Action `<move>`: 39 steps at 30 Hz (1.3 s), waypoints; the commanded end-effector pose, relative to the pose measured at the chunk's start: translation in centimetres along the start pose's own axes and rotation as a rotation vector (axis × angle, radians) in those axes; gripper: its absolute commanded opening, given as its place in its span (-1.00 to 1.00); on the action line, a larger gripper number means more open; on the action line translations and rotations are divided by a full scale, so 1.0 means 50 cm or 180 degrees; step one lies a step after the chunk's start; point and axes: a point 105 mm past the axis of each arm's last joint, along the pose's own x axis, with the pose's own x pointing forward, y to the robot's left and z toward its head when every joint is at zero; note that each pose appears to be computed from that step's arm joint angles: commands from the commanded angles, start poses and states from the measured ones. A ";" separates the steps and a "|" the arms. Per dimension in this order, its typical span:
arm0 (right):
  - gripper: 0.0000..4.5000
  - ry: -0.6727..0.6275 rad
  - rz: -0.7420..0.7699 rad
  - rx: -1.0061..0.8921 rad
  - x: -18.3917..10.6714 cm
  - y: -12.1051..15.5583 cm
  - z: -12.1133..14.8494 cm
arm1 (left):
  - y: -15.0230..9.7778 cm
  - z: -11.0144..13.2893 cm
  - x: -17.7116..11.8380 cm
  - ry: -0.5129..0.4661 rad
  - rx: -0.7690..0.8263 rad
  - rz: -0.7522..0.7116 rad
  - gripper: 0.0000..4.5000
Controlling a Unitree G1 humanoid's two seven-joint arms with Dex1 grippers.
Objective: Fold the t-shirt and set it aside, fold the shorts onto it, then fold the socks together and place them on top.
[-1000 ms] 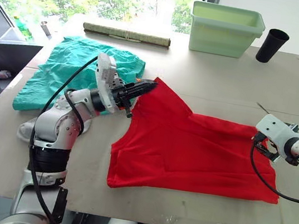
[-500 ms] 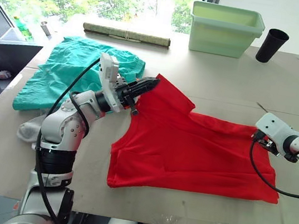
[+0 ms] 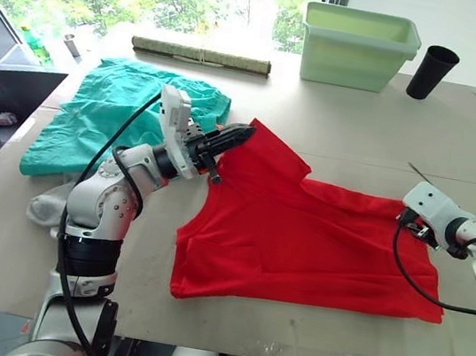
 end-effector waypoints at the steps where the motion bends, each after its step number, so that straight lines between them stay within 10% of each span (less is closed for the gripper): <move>1: -0.93 -0.0016 -0.0021 0.0078 -0.007 -0.018 0.006 | -0.022 0.031 0.012 -0.0125 0.0212 -0.0125 -1.00; 29: -0.97 -0.0270 -0.0385 0.0085 -0.120 -0.064 0.049 | 0.010 0.048 -0.004 -0.0237 0.0576 -0.0075 -1.00; 39: -0.97 -0.0256 -0.0090 0.0260 -0.137 0.009 0.029 | -0.001 -0.046 -0.090 0.0457 0.1170 -0.0665 -1.00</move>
